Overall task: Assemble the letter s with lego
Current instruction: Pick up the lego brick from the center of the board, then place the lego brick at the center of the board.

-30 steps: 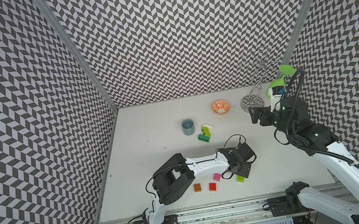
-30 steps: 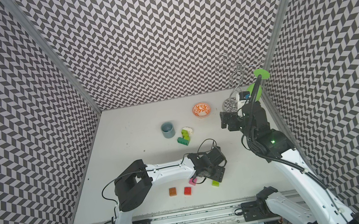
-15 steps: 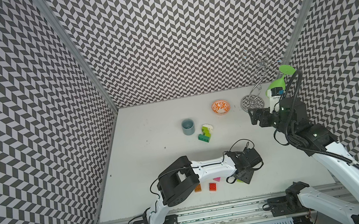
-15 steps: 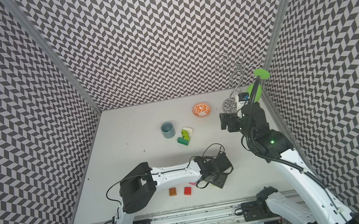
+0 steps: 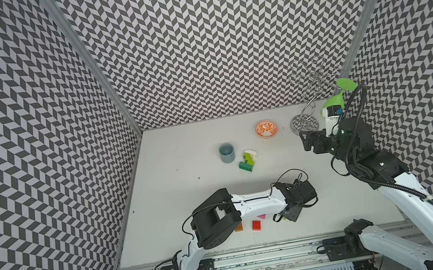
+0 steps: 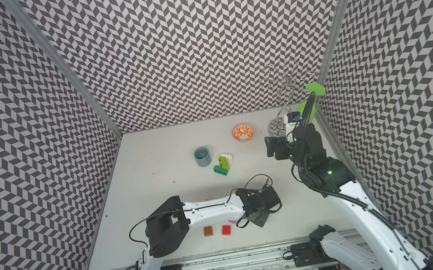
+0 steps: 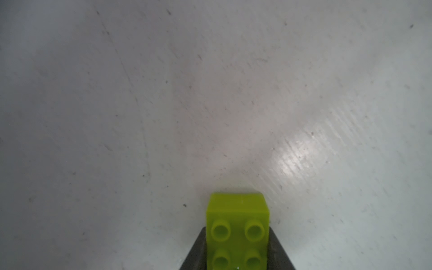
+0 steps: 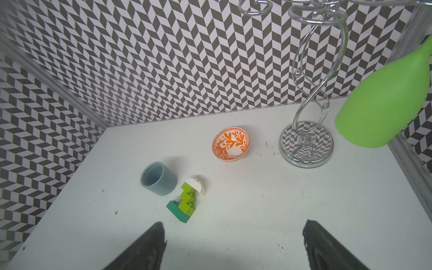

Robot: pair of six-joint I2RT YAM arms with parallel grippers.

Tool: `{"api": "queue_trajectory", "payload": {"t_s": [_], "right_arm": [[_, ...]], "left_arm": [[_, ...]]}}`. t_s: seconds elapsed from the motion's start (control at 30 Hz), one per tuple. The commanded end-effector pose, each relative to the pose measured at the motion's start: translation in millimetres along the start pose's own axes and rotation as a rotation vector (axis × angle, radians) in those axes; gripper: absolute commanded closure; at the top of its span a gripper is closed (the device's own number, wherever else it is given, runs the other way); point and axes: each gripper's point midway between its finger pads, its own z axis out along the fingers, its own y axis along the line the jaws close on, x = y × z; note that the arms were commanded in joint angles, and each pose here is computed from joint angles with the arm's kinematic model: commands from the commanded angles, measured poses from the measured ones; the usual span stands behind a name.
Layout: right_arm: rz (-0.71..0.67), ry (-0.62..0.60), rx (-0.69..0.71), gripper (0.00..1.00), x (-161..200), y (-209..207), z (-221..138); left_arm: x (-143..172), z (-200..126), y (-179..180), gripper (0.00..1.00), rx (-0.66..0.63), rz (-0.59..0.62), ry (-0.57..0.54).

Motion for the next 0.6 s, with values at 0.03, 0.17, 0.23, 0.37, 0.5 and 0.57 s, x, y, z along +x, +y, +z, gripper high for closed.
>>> {"api": "queue_trajectory", "payload": {"t_s": [0.03,0.17,0.23,0.37,0.5,0.57], "right_arm": [[-0.046,-0.096,-0.094,0.1,-14,14,-11],[-0.128,-0.188,-0.213,0.13,-14,31,-26],[-0.166,-0.241,-0.278,0.15,-12,39,-34],[-0.214,-0.354,-0.366,0.2,-10,50,-52],[-0.244,-0.341,-0.385,0.2,-4,52,-51],[-0.25,-0.323,-0.39,0.2,-1,53,-48]], "left_arm": [[-39,-62,52,0.87,-0.016,0.127,-0.173],[-65,-116,95,0.92,-0.062,0.336,-0.379],[-66,-130,105,0.92,-0.099,0.489,-0.442],[-65,-124,130,0.93,-0.133,0.662,-0.455],[-49,-86,141,0.93,-0.131,0.798,-0.333],[-43,-67,145,0.93,-0.118,0.829,-0.282]]}}
